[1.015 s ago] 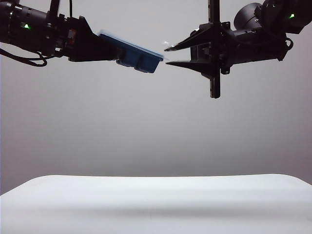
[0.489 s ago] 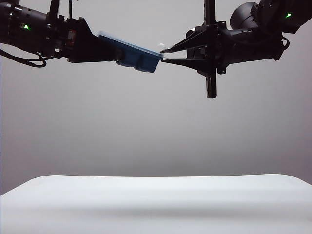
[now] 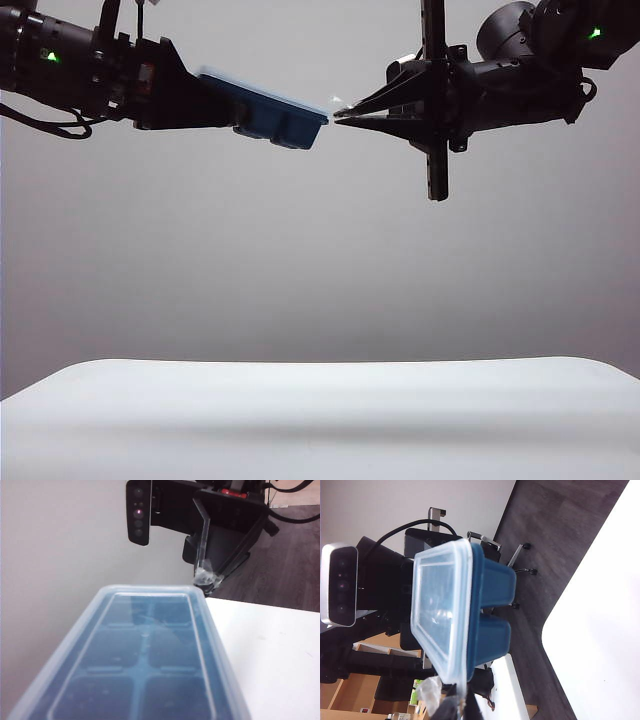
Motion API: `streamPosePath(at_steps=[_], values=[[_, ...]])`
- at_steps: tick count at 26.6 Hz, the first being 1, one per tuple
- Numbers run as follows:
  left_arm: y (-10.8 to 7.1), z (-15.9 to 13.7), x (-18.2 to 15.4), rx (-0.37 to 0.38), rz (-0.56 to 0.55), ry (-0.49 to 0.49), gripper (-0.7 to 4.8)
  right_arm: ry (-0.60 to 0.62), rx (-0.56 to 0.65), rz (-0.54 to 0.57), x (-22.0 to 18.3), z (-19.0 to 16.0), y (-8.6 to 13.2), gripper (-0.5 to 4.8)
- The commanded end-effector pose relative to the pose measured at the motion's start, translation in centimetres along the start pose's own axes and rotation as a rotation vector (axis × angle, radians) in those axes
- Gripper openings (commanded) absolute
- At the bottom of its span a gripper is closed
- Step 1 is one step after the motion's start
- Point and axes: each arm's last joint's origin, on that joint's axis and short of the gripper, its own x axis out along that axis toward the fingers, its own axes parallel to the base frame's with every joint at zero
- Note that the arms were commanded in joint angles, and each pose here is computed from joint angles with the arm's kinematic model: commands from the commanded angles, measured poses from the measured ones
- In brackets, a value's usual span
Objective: Pick up the ice cube tray, remove its lid, and then place both the tray and the lid back on the table.
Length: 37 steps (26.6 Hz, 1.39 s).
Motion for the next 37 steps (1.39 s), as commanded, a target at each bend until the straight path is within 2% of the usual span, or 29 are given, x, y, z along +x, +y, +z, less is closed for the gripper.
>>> streamPosePath(at_steps=[1, 3, 4, 5, 6, 12, 21, 32, 33, 35, 37], values=[[-0.16, 0.15, 0.09, -0.004, -0.032, -0.010, 1.78, -0.006, -0.040, 0.002, 0.21, 0.27, 0.55, -0.07], [-0.18, 0.16, 0.08, -0.004, -0.039, -0.013, 1.78, -0.009, -0.041, -0.001, 0.21, 0.28, 0.53, 0.03], [-0.18, 0.16, 0.08, -0.005, -0.039, -0.013, 1.78, -0.011, -0.044, -0.002, 0.21, 0.30, 0.54, 0.23], [-0.18, 0.16, 0.08, -0.005, -0.039, -0.013, 1.78, -0.012, -0.048, 0.000, 0.21, 0.34, 0.58, 0.70], [-0.18, 0.16, 0.08, -0.005, -0.039, -0.013, 1.78, -0.013, -0.046, 0.000, 0.21, 0.37, 0.60, 0.77], [-0.17, 0.16, 0.08, -0.004, -0.036, -0.012, 1.78, -0.009, -0.039, 0.010, 0.21, 0.41, 0.67, 0.75], [0.05, 0.18, 0.08, 0.056, 0.030, 0.009, 1.78, -0.004, -0.031, 0.012, 0.21, 0.35, 0.64, 0.76], [0.20, 0.56, 0.06, 0.078, 0.040, -0.023, 1.78, -0.011, -0.034, 0.003, 0.21, 0.34, 0.58, 0.76], [0.20, 0.59, 0.06, 0.080, 0.039, -0.026, 1.78, -0.012, -0.034, 0.002, 0.21, 0.35, 0.58, 0.68], [0.18, 0.54, 0.07, 0.076, 0.037, -0.023, 1.78, -0.017, -0.037, -0.004, 0.21, 0.37, 0.57, 0.05], [0.13, 0.45, 0.08, 0.068, 0.028, -0.017, 1.78, -0.018, -0.041, -0.005, 0.21, 0.38, 0.57, -0.07]])
